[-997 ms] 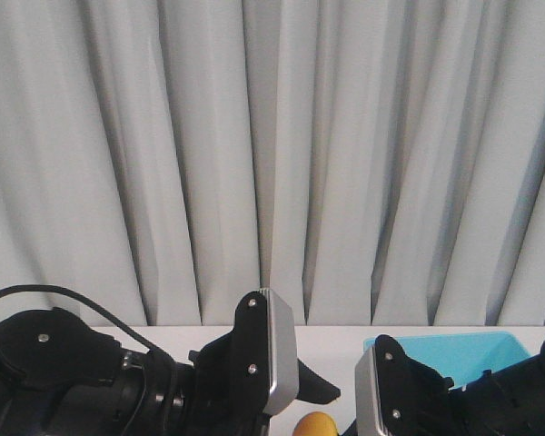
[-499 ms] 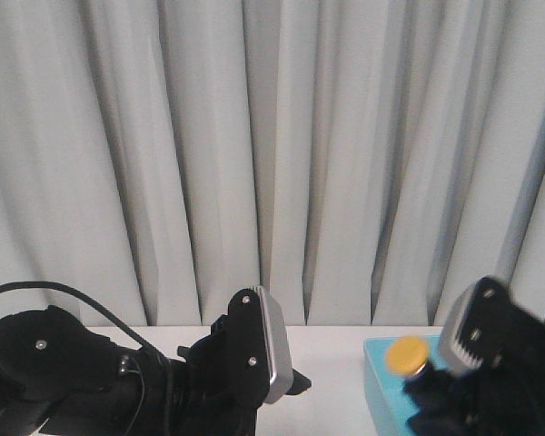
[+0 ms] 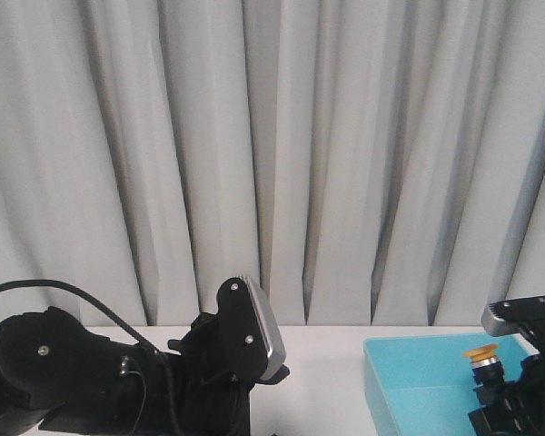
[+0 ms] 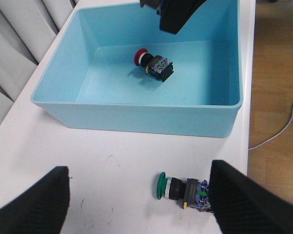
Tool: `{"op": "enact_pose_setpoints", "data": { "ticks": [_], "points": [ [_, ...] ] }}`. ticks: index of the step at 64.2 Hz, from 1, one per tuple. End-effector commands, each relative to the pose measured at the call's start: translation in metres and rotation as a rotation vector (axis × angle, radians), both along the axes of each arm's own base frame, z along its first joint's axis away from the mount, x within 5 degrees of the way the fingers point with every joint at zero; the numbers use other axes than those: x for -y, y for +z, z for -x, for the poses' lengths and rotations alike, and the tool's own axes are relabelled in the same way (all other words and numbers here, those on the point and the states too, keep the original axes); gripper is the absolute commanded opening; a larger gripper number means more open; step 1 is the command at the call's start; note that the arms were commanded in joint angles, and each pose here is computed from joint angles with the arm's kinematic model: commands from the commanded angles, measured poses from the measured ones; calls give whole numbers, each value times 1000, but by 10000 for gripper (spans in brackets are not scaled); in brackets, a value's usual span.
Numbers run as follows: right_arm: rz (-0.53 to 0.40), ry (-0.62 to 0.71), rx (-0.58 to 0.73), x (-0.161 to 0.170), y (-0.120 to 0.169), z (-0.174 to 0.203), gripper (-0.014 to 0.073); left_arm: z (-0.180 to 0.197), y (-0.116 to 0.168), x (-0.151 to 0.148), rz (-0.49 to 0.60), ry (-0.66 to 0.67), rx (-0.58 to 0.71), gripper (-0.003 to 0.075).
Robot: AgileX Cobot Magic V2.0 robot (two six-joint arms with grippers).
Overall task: Pick red and yellow buttons and place in box
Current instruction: 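Lower the yellow button into the box and open the right gripper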
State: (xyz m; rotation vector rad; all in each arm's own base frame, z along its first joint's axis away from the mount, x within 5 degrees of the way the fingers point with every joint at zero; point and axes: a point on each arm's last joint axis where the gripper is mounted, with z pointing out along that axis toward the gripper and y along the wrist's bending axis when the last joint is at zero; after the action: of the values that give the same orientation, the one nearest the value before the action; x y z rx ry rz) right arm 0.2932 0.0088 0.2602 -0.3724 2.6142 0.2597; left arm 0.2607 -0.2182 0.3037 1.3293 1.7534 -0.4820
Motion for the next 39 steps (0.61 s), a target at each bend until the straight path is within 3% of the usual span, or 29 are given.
{"op": "enact_pose_setpoints", "data": {
  "ticks": [1,7,19,39],
  "points": [
    [9,-37,28,3,9,-19,214,3,27,-2,78,36,57,577],
    [11,-34,-32,1,-3,-34,222,3,27,-2,78,36,57,577],
    [98,25,-83,-19,-30,-66,240,3,27,-2,83,34,49,577],
    [131,-40,-248,-22,-70,-112,245,3,27,-2,83,34,49,577]
  ]
}}
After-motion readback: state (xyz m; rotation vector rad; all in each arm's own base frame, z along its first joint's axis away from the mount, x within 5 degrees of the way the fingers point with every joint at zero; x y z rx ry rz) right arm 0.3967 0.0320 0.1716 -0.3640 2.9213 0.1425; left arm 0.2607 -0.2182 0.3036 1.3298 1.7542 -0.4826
